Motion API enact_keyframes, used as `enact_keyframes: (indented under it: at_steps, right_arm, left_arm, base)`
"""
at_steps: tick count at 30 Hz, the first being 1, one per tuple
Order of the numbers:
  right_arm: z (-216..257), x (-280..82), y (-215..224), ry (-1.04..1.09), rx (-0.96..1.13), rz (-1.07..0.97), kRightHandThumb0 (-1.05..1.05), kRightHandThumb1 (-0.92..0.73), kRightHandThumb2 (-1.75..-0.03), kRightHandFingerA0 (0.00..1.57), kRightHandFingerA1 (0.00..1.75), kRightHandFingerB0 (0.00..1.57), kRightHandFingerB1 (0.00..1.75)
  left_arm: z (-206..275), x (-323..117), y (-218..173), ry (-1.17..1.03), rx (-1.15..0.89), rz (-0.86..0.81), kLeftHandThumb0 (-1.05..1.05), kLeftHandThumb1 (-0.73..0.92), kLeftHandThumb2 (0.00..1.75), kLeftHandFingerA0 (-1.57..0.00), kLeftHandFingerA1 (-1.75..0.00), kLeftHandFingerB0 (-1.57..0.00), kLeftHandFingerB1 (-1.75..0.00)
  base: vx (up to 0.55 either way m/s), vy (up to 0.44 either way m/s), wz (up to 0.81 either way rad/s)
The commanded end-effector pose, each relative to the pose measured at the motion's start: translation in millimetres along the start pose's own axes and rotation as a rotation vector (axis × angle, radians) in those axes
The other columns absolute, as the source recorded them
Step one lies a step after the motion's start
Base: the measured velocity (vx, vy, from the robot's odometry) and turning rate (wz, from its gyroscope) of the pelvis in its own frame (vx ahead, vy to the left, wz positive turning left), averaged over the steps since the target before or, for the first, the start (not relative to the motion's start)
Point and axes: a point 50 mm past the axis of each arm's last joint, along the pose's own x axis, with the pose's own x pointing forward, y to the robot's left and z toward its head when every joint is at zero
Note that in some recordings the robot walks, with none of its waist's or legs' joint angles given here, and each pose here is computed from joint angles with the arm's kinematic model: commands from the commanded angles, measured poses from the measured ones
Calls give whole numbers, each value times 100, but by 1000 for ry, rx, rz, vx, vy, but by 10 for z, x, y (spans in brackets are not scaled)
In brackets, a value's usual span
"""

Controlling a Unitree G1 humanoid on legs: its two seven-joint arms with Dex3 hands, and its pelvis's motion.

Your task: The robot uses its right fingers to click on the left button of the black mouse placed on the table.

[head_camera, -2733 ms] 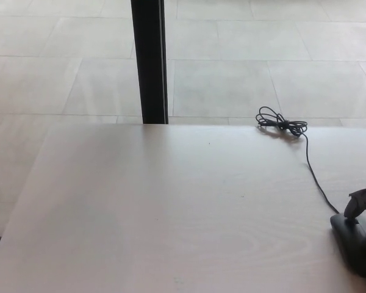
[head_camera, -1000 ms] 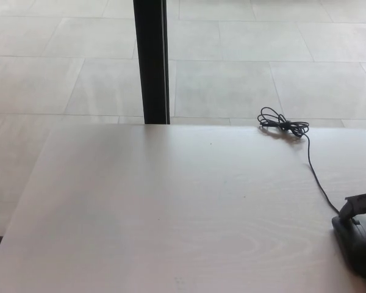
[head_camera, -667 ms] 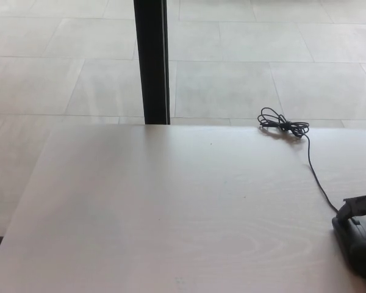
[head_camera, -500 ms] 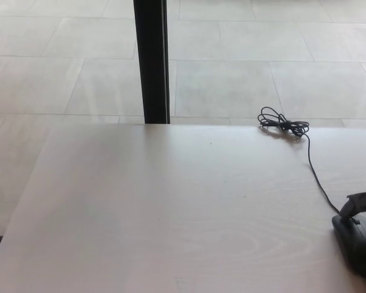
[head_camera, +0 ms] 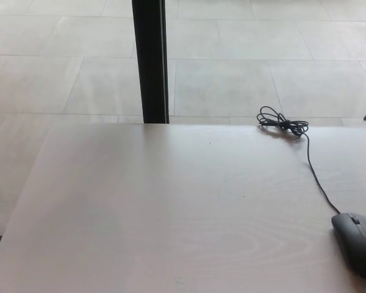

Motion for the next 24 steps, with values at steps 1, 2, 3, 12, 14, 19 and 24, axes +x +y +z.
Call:
enact_keyframes:
  at_steps: [1, 2, 3, 12, 14, 19, 24]
  right_arm:
    - [-145, -238, -859, 46, 216, -277, 1, -57, -60, 78, 175, 64, 48]
    - [-201, -310, -912, 47, 203, -301, -2, -53, -65, 80, 175, 65, 50]
    - [-266, -377, -954, 72, 195, -326, -8, -48, -72, 84, 175, 65, 51]
    - [-1107, -1377, -807, 487, 399, -564, -9, -51, -70, 90, 175, 65, 50]
    - [-1165, -1455, -777, 522, 437, -582, -9, -51, -70, 90, 175, 65, 50]
    - [-1502, -2059, -306, 803, 578, -698, 3, -68, -61, 86, 163, 64, 50]
    - [-1585, -2406, 159, 953, 747, -755, 0, -69, -60, 85, 166, 53, 45]
  left_arm:
    - [29, 6, 71, -15, 38, 2, -20, 76, 63, -64, -57, -56, -46]
    - [30, 3, 72, -19, 45, -1, -19, 78, 63, -63, -57, -54, -47]
    - [24, 5, 63, -19, 40, -2, -19, 78, 63, -62, -56, -54, -46]
    - [-3, 22, 32, 1, 16, 2, -21, 79, 64, -65, -56, -56, -45]
    - [-9, 23, 20, 5, 20, 3, -21, 79, 64, -65, -56, -56, -45]
    - [4, 14, -1, -5, 27, -11, -19, 80, 64, -64, -58, -57, -47]
    - [4, 12, -1, -3, 23, -8, -24, 79, 64, -64, -59, -59, -48]
  base:
    - [0, 0, 0]
    - [0, 0, 0]
    - [0, 0, 0]
    - [0, 0, 0]
    - [0, 0, 0]
    - [0, 0, 0]
    - [0, 0, 0]
